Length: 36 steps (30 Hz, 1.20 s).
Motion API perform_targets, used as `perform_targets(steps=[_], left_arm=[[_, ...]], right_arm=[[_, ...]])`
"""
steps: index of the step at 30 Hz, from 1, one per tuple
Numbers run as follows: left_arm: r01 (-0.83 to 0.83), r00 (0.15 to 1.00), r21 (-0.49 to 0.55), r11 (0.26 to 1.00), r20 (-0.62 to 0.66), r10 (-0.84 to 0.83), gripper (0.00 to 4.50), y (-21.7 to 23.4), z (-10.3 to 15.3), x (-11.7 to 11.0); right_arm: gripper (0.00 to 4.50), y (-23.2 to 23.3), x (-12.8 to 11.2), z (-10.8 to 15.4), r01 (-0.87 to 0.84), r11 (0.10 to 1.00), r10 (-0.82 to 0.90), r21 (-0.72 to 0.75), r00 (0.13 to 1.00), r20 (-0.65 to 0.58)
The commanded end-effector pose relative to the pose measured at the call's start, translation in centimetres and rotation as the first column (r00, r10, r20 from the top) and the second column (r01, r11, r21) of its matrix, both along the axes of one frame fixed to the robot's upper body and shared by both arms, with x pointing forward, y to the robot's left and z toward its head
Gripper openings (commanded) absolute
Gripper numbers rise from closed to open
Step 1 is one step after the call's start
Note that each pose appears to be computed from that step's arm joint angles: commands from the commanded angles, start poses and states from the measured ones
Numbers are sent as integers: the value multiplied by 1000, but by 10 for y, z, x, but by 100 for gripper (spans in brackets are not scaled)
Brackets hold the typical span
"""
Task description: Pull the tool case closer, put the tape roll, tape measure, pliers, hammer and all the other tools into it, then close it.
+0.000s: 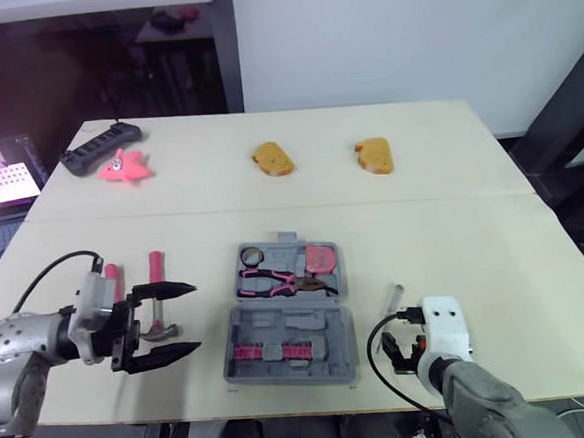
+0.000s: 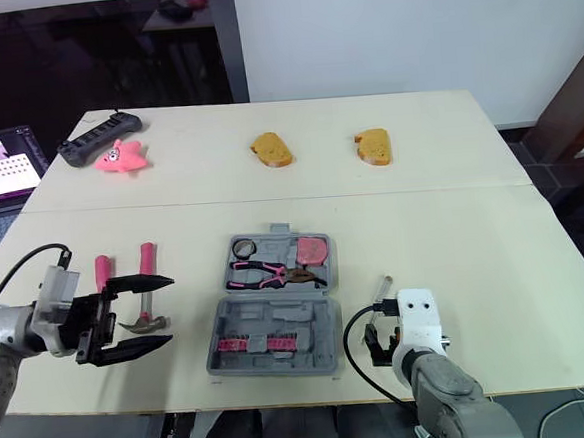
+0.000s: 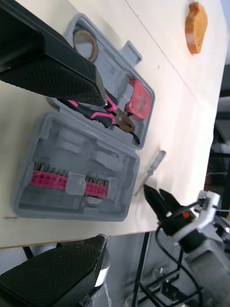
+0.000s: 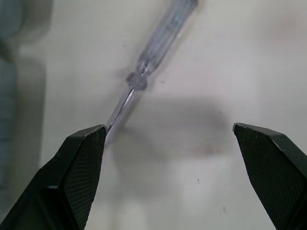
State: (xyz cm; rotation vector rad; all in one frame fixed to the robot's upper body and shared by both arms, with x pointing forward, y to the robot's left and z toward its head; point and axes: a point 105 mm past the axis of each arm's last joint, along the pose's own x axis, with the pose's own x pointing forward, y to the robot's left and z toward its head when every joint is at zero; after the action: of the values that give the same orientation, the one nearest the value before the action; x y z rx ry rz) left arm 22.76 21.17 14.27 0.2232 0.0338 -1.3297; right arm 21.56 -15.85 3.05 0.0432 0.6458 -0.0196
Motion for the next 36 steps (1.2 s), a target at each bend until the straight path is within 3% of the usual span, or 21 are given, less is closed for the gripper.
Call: perform_targets(steps=[1, 4, 9, 14, 17, 24, 25, 32, 36], left_arm=[[5, 1000, 15, 1000, 16, -6, 450, 2, 5, 1], [7, 1000, 16, 1000, 18, -8, 450, 2, 5, 2], [7, 1000, 18, 1000, 21, -7, 450, 1, 6, 2], [5, 1000, 18, 1000, 19, -6, 450, 1, 6, 1], [3, 1000, 19, 1000, 14, -3, 450, 1, 5, 1], [-6, 1000, 22, 1000, 11, 6, 450, 3, 5, 2], [-7, 1000, 22, 1000, 10, 6, 450, 3, 5, 2], [-13, 1000, 20, 1000, 11, 13, 450, 2, 5, 3], [-24, 1000, 13, 1000, 14, 24, 450, 2, 5, 4]], right_arm=[[447, 4, 6, -9, -8, 1000, 8, 6, 999, 48], [447, 6, 7, -10, -4, 999, 0, 44, 997, 83], [447, -12, 5, -25, 24, 999, -23, -35, 999, 31], [447, -15, 6, -34, 30, 999, -30, -19, 999, 17], [368, -13, 3, -40, 32, 999, -33, -14, 999, -14], [26, -7, -11, -44, 12, 1000, -11, 9, 997, -76], [6, -7, -10, -44, 10, 1000, -9, 9, 997, -72], [6, -7, 2, -29, -121, 990, 123, -66, 992, 15], [6, -12, 19, 8, -287, 935, 317, -210, 939, 132]])
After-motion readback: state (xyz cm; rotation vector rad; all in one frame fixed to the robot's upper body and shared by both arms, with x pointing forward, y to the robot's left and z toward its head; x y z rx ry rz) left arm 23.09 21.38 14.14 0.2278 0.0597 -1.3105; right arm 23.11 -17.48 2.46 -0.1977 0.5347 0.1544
